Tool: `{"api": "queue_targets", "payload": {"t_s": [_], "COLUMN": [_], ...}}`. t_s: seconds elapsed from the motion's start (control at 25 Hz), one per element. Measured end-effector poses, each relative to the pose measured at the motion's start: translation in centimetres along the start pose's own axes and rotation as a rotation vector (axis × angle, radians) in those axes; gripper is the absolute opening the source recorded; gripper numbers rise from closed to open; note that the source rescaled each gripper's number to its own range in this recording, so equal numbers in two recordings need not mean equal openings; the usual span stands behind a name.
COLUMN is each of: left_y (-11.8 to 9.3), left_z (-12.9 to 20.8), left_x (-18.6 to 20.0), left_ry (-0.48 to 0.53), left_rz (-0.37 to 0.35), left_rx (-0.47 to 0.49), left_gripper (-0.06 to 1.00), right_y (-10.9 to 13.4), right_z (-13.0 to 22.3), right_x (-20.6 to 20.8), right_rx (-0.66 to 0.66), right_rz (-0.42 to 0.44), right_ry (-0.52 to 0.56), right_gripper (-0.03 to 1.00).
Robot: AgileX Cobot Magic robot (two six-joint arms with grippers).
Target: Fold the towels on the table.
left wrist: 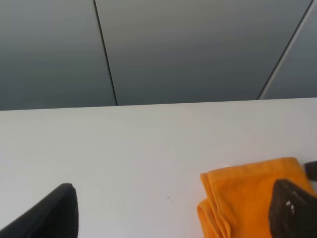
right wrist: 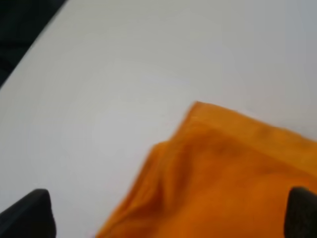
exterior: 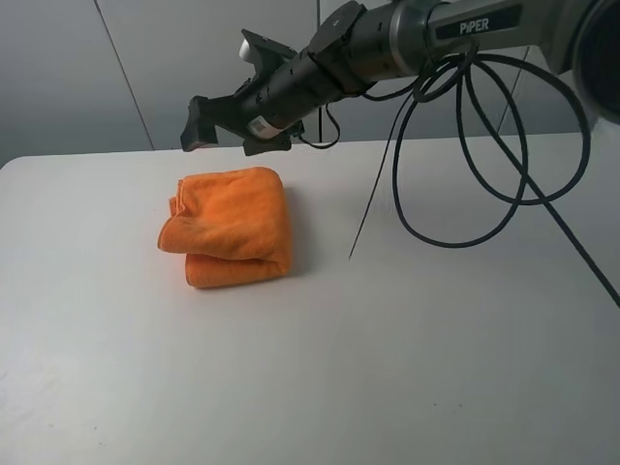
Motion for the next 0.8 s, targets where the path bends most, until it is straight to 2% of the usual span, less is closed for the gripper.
{"api": "queue_targets", "payload": {"t_s": [0.2, 0.32, 0.44, 0.52, 0.64, 0.8], "left_y": [0.1, -0.2, -0.5, -0.4, -0.1, 0.3], "left_z": [0.2, 0.7, 1.2, 1.7, 2.4, 3.4], "left_x": [0.6, 0.6, 0.6, 0.7, 1.5, 4.0], "left_ry": [0.012, 0.044, 0.082, 0.112, 0.153, 0.121], "left_rz": [-0.002, 0.019, 0.041, 0.037, 0.017, 0.022], "left_rx": [-0.013, -0.026, -0.033, -0.042, -0.056, -0.057], "left_gripper": [1.0, 1.0, 1.0, 1.0, 1.0, 1.0], "right_y": [-8.8, -12.9, -14.7, -14.8, -13.1, -7.5], "right_z": [-0.1, 0.3, 1.4, 2.9, 5.3, 8.4], "right_x": [9.2, 16.0, 22.4, 25.8, 30.5, 34.9], "right_rx": [-0.033, -0.099, -0.177, -0.212, -0.236, -0.197], "right_rz": [0.219, 0.346, 0.427, 0.471, 0.537, 0.594], "right_ry": [0.133, 0.169, 0.16, 0.154, 0.118, 0.024], "right_gripper": [1.0, 1.0, 1.0, 1.0, 1.0, 1.0]}}
Point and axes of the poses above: a point on each arm's last joint axis where the gripper is mounted, x pointing back along that axis away from the gripper, y along the wrist's bending axis when the last joint is at zero, z = x × y, the point moved 5 cm from there along -x, pointing out along that axis toward the gripper, and after that the axes turned 10 degrees about x, right-handed, at the moved point
